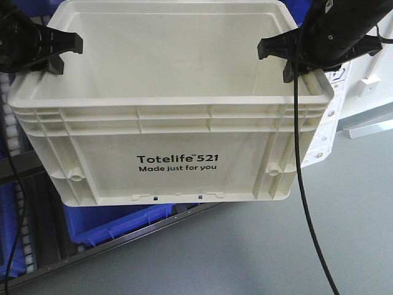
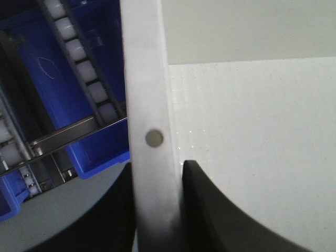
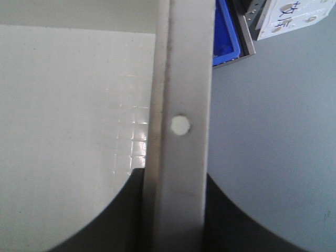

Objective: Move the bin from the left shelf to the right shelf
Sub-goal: 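Carry the held tote up to the blue-bin shelf front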

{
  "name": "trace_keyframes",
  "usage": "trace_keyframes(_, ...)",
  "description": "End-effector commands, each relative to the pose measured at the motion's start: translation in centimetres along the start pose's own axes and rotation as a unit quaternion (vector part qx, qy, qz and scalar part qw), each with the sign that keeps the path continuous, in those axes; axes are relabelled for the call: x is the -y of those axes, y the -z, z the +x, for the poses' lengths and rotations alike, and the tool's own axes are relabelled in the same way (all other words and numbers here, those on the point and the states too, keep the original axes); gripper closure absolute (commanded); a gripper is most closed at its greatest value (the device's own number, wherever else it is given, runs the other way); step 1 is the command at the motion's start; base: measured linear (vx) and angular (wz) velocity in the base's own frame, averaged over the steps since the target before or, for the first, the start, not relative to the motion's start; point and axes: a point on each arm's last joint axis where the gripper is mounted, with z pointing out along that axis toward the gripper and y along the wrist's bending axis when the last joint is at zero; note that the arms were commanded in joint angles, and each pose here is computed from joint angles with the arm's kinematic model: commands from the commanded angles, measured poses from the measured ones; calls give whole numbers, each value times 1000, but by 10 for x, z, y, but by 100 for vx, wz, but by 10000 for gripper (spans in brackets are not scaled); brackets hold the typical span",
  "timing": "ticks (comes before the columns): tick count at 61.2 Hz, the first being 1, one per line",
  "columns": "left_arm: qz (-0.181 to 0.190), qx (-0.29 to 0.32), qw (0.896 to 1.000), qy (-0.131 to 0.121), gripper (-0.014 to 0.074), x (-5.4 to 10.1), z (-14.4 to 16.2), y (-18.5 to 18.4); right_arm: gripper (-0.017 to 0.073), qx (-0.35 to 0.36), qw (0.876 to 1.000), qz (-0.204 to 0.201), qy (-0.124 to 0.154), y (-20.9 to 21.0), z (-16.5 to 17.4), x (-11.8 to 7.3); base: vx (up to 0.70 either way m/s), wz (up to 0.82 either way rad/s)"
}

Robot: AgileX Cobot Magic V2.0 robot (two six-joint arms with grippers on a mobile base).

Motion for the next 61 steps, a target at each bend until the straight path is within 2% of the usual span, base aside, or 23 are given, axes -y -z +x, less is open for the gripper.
trace_keyframes(1, 2, 86, 996, -23, 494, 0, -12, 31, 550, 93, 995, 19, 8, 35, -11, 11, -2, 37)
trace_keyframes(61, 2, 86, 996, -23, 494, 0, -12, 31, 550, 93, 995, 19, 8, 35, -11, 11, 2, 24)
